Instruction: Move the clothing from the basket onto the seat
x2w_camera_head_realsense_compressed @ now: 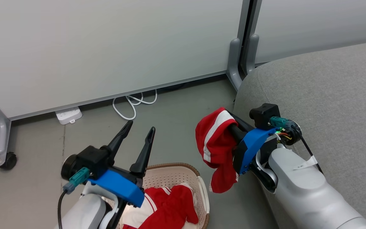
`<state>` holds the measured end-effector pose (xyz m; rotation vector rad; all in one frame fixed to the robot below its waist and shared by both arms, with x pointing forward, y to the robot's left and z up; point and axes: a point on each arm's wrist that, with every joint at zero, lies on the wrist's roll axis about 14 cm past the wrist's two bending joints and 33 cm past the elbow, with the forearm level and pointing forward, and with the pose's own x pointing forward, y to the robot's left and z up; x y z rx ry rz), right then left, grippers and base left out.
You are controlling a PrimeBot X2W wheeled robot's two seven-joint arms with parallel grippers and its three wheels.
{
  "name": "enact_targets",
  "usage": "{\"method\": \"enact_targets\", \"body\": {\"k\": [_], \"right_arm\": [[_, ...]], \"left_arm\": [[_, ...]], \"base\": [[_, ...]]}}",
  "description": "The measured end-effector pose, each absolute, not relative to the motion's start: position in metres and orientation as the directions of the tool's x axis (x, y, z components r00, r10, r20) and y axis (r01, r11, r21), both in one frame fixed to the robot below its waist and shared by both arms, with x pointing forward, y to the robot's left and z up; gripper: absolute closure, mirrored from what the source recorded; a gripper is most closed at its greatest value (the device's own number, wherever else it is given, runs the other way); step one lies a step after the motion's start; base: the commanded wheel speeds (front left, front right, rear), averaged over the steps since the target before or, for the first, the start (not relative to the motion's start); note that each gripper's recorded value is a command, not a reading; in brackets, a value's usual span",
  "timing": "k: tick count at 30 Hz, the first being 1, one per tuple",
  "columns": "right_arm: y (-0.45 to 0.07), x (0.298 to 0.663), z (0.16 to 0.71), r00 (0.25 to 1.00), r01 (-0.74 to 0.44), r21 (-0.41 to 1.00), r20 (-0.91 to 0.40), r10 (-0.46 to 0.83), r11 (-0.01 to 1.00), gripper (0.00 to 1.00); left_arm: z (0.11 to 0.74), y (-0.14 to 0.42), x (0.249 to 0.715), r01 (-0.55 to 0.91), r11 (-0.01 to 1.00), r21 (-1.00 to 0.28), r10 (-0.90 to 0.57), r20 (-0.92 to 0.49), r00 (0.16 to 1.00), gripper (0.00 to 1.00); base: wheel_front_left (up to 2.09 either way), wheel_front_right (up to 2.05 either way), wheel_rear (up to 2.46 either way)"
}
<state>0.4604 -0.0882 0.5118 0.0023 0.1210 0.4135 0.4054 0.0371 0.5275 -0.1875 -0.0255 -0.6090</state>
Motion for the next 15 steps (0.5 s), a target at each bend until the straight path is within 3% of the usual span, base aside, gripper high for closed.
{"method": "enact_targets", "body": {"k": [15], "right_arm": [[-0.095, 0.464, 0.51, 0.914, -0.388, 0.023, -0.116, 0.388, 0.921, 1.0]], "left_arm": [[0.516, 0.063, 0.387, 0.5, 0.849, -0.172, -0.491, 0.095, 0.866, 0.0]], "base": [[0.0, 0.0, 0.0]]}}
